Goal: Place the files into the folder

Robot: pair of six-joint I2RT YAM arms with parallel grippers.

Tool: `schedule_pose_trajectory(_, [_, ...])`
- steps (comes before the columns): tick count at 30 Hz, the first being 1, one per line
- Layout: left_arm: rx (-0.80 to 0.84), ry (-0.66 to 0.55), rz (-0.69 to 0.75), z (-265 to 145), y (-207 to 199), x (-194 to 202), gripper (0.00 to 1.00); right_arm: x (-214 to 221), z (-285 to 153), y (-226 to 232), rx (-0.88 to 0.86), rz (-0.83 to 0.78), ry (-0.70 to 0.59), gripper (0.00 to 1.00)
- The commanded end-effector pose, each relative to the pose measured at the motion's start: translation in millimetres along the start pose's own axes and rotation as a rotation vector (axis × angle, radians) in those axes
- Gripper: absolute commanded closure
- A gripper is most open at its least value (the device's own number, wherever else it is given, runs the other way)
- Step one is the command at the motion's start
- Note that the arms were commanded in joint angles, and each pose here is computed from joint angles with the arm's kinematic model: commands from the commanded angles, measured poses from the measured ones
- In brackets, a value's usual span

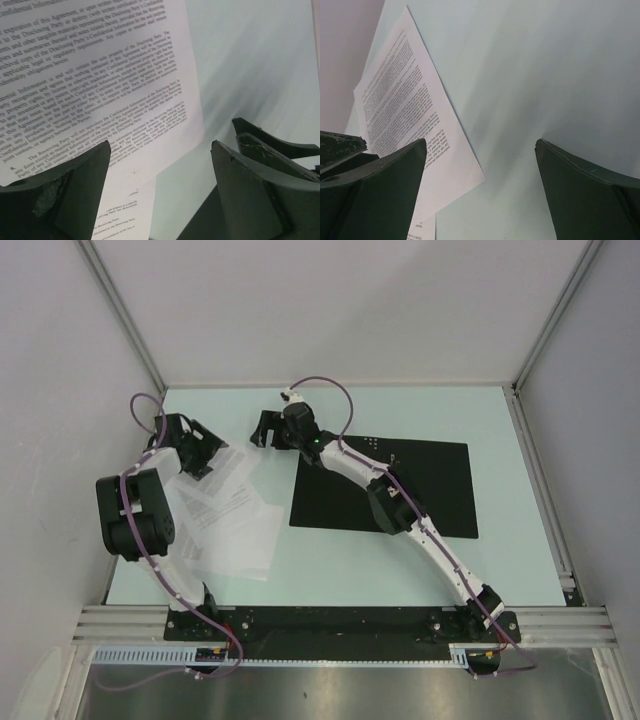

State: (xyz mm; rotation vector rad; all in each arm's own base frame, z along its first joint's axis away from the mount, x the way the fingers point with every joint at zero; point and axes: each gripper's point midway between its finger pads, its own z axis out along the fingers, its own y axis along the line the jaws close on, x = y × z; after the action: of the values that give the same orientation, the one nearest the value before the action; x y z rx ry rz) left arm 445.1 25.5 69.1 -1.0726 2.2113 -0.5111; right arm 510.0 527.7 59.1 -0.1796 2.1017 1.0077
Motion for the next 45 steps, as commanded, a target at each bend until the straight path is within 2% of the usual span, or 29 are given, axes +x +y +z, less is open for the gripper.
schedule_pose_trajectory(1, [-0.030, 0.010, -0.041, 7, 11, -3, 0.12, -12, 5, 8, 0.037, 0.003, -0.080, 0.04])
schedule_pose_trajectory(6, [-0.101, 0.086, -0.078, 9, 37, 26, 0.12, 7, 11, 2, 0.043, 0.037, -0.039, 0.05])
schedule_pose_trajectory(13, [-0.146, 0.086, -0.099, -14, 68, 59, 0.11, 31, 13, 24, -0.014, 0.046, 0.021, 0.07])
schedule_pose_trajectory(16, [-0.127, 0.090, -0.047, -24, 66, 65, 0.11, 42, 12, 34, -0.028, 0.013, 0.045, 0.08])
schedule_pose_trajectory(21, [-0.075, 0.043, 0.144, -46, 34, 54, 0.11, 53, 8, 33, -0.034, -0.009, 0.084, 0.10])
schedule_pose_trajectory(26, [-0.047, -0.081, 0.227, -63, 3, 25, 0.10, 52, 3, 44, -0.061, -0.028, 0.085, 0.16])
schedule_pose_trajectory(30, [-0.072, -0.057, 0.171, -43, 2, 13, 0.09, 69, -2, 41, -0.008, -0.082, 0.135, 0.18])
schedule_pose_trajectory(33, [-0.115, 0.025, 0.088, -16, 22, 18, 0.09, 78, -10, 36, 0.027, -0.100, 0.175, 0.21])
schedule_pose_trajectory(36, [-0.130, 0.054, 0.028, -4, 38, 24, 0.09, 87, -16, 34, 0.050, -0.142, 0.210, 0.24])
schedule_pose_trajectory(41, [-0.139, 0.054, -0.010, -1, 50, 31, 0.08, 96, -20, 34, 0.040, -0.189, 0.254, 0.27])
schedule_pose_trajectory(45, [-0.130, 0.088, -0.045, 5, 57, 40, 0.08, 121, -27, 40, -0.002, -0.199, 0.339, 0.31])
